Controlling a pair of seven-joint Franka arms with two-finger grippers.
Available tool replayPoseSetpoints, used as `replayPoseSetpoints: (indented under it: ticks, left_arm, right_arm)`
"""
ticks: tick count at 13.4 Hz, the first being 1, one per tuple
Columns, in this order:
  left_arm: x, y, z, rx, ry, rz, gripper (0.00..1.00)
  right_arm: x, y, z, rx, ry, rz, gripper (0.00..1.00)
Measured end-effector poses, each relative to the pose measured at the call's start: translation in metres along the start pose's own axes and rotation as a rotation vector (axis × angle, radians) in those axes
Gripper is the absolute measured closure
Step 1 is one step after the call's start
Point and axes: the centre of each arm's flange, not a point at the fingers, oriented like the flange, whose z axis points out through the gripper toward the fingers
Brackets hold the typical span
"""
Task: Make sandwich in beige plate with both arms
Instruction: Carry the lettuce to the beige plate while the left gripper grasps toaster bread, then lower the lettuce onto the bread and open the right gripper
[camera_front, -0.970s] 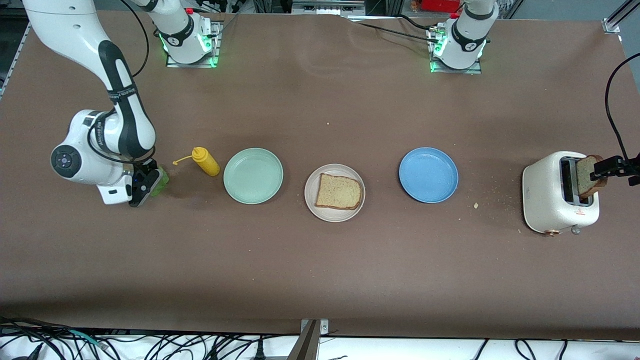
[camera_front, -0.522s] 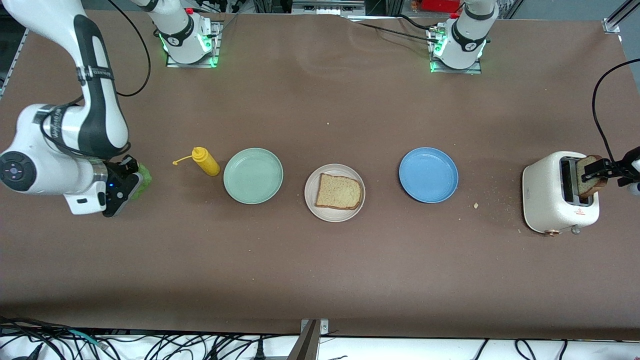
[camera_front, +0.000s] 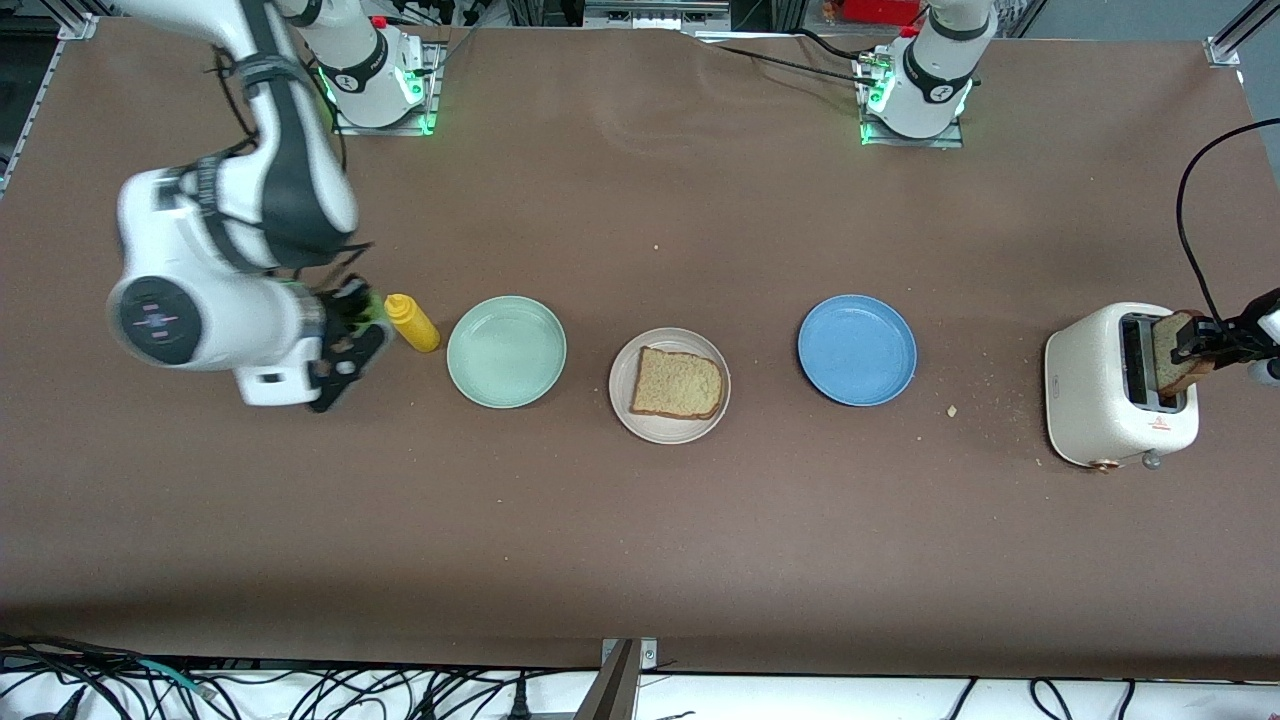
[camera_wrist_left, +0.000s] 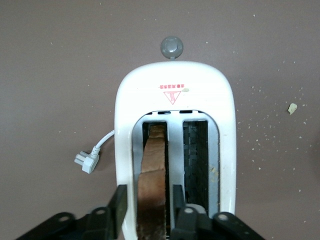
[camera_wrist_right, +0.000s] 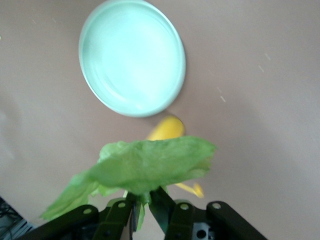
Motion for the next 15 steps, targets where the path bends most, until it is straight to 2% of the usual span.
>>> replayPoseSetpoints:
  ticks: [2,3,7,9,12,15]
  left_arm:
    - [-0.002,-0.003,-0.001,0.001,0.001,0.024,0.81]
    - [-0.001,-0.002,-0.001,0.001,0.002,0.027,0.86]
    - [0.001,-0.003,-0.007,0.007,0.012,0.030,0.91]
    - [0.004,-0.003,-0.017,0.011,0.018,0.031,0.91]
    - [0.011,-0.004,-0.046,0.010,0.016,0.036,0.91]
    - [0.017,0.001,-0.076,0.008,0.012,0.050,0.91]
  right_arm:
    - [0.050,-0.057,0.013,-0.066,0.033,0.017,0.87]
    - [0.073,-0.084,0.022,-0.097,0.057,0.028,0.87]
    - [0.138,-0.150,0.068,-0.185,0.149,0.019,0.87]
    - [0.159,-0.164,0.084,-0.216,0.214,0.029,0.87]
    - [0.184,-0.186,0.107,-0.225,0.304,0.019,0.87]
    - [0.211,-0.199,0.133,-0.223,0.424,0.045,0.87]
